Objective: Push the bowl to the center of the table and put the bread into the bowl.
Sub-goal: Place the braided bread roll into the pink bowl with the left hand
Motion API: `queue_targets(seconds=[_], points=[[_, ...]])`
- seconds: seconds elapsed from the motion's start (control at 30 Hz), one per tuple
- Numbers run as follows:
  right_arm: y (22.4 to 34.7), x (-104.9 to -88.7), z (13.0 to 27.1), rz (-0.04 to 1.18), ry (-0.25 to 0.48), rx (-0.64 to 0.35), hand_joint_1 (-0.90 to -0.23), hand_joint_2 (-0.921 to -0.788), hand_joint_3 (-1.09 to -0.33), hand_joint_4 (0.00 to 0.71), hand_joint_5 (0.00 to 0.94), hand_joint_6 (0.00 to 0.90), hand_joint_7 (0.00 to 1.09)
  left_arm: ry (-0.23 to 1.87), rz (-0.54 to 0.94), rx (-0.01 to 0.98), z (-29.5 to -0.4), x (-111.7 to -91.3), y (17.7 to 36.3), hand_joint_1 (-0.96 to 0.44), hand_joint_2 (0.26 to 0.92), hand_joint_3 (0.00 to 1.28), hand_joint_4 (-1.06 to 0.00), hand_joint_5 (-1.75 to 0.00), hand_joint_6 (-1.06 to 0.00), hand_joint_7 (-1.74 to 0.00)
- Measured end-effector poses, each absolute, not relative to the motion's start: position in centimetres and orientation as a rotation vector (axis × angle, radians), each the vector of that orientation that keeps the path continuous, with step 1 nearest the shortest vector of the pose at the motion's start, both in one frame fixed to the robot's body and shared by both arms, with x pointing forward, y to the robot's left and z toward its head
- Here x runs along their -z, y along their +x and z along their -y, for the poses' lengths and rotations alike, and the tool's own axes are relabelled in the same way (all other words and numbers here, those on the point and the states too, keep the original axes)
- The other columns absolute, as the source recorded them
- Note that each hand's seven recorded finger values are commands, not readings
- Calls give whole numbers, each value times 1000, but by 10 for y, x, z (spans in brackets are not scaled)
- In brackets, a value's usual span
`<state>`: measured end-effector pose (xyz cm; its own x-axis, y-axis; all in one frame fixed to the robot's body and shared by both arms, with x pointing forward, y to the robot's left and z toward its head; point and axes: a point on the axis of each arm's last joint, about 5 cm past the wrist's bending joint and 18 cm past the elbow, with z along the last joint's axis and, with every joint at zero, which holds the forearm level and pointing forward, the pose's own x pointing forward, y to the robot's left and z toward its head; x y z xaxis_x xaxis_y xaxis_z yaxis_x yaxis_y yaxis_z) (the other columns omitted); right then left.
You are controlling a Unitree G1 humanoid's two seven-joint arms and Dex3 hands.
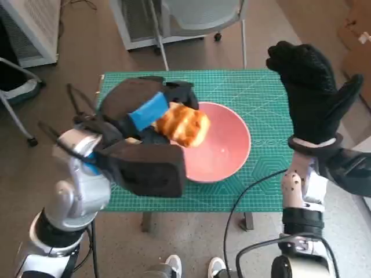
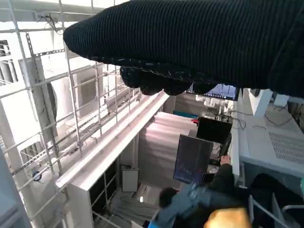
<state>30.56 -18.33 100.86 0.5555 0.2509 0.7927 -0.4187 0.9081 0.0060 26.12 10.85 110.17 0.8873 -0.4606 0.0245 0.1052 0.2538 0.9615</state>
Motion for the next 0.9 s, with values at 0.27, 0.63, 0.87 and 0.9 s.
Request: queue_targets(seconds=[0.27,0.63,0.87,0.9], points=[[300,-1009,186,909,194,-374,-581,-921,-652,322,0,366,1,1296,251,492,-79,-1083,288,1,914,45,-734,-1235,-671,-1012],[295,-1006,189,899,197,-348,-575,-921,-660,316,0,364,0,1371,94,558,-59,-1062,318,3,917,107,-630,-1391,-643,-994],[292,-1006,190,901,200,-332,-581,-921,-662,314,0,362,0,1336,50,589,-60,-1053,326,32,879,90,-509,-855,-346,-487],[292,-1006,190,900,200,-329,-581,-921,-662,313,0,362,0,1324,44,592,-61,-1052,326,-1,871,78,-431,-707,-322,-419]])
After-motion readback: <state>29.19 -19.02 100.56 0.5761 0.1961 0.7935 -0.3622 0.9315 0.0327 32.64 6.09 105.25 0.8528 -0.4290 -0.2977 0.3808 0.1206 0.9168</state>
